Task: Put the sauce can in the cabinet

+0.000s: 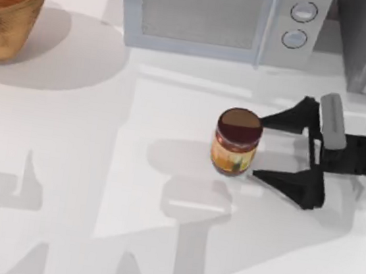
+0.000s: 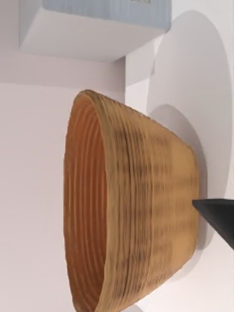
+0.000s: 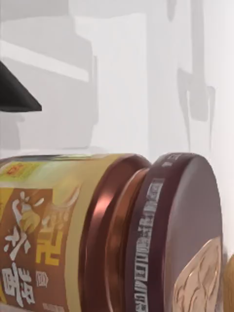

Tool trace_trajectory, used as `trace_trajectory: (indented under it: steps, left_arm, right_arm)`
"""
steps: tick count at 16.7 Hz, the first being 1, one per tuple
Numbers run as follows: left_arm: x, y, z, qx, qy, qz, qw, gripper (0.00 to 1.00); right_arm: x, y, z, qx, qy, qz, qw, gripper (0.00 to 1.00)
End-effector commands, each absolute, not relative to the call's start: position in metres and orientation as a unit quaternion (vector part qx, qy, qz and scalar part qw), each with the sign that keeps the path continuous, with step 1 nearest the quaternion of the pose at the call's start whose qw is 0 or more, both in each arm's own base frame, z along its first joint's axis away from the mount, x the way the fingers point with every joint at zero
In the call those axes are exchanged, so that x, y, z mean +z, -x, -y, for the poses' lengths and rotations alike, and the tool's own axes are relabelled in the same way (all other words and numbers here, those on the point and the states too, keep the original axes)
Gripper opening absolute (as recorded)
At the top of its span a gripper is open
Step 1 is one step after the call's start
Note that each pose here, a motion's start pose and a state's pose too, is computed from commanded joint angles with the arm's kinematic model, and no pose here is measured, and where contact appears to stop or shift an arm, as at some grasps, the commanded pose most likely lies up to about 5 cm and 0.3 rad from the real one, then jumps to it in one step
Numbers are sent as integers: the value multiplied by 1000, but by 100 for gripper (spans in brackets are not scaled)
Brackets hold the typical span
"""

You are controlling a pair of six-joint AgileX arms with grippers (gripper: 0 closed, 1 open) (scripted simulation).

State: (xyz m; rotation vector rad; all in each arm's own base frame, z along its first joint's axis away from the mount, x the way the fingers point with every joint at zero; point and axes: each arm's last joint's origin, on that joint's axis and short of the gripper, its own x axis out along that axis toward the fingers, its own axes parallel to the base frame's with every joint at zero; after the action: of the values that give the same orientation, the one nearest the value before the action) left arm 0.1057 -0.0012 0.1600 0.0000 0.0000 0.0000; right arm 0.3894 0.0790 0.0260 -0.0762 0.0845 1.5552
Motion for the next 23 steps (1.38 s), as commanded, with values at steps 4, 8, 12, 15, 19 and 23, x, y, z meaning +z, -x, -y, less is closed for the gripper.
trace_trajectory:
  steps: [4,8,12,15,19,23]
  left_arm:
    - [160,-106,1,0,0,0,1000,100]
    - [160,-106,1,0,0,0,1000,100]
    - [160,-106,1,0,0,0,1000,100]
    - [160,-106,1,0,0,0,1000,100]
    - [160,-106,1,0,0,0,1000,100]
    - [160,-106,1,0,0,0,1000,100]
  right_arm:
    - [25,-390,-79,703,35,-35,710,100]
    - [25,-392,-83,702,35,-35,710,100]
    - [22,-395,-107,703,36,-36,710,100]
    - [19,-393,-130,703,35,-36,710,100]
    - [19,-391,-139,703,35,-35,710,100]
    - [19,-391,-139,703,35,-35,710,85]
